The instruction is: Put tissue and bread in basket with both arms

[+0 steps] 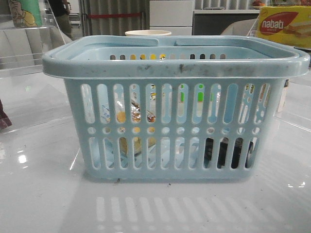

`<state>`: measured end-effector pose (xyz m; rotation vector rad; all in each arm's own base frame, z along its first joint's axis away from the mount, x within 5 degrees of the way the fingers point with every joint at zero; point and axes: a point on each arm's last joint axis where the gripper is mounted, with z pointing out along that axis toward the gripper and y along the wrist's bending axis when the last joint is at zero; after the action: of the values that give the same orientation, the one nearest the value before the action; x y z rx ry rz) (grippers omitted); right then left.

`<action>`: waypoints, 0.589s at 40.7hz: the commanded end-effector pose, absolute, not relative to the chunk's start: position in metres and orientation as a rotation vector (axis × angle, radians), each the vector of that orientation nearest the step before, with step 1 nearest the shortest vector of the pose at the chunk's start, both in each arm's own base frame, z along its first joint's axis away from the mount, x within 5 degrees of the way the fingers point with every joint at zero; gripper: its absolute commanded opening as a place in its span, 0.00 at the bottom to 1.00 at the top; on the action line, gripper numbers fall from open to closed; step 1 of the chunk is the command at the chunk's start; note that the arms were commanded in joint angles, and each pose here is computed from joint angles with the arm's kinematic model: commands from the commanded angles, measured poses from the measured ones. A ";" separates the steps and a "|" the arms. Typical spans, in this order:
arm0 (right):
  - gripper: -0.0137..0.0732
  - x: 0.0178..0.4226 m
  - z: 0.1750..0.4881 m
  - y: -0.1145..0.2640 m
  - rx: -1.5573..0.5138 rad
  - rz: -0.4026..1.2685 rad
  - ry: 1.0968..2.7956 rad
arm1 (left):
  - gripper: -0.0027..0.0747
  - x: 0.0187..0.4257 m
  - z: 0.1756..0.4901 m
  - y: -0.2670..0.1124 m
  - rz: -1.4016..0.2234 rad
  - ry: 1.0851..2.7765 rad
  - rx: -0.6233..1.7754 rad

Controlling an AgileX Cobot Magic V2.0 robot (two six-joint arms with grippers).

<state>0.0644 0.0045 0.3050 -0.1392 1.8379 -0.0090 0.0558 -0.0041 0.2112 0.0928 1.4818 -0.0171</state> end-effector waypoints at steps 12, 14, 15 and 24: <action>0.22 0.053 0.225 -0.003 -0.043 -0.118 1.609 | 0.15 0.053 0.219 -0.004 -0.029 1.387 0.088; 0.22 0.054 0.214 -0.003 -0.042 -0.116 1.596 | 0.15 0.053 0.219 -0.004 -0.029 1.387 0.088; 0.22 0.054 0.211 -0.003 -0.039 -0.114 1.583 | 0.15 0.053 0.219 -0.004 -0.029 1.387 0.088; 0.22 0.055 0.203 -0.002 -0.035 -0.106 1.507 | 0.15 0.053 0.219 -0.004 -0.029 1.387 0.088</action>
<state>0.0565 -0.0022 0.1894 -0.0359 1.6613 -0.0917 0.0558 -0.0041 0.2112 0.0928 1.4818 -0.0171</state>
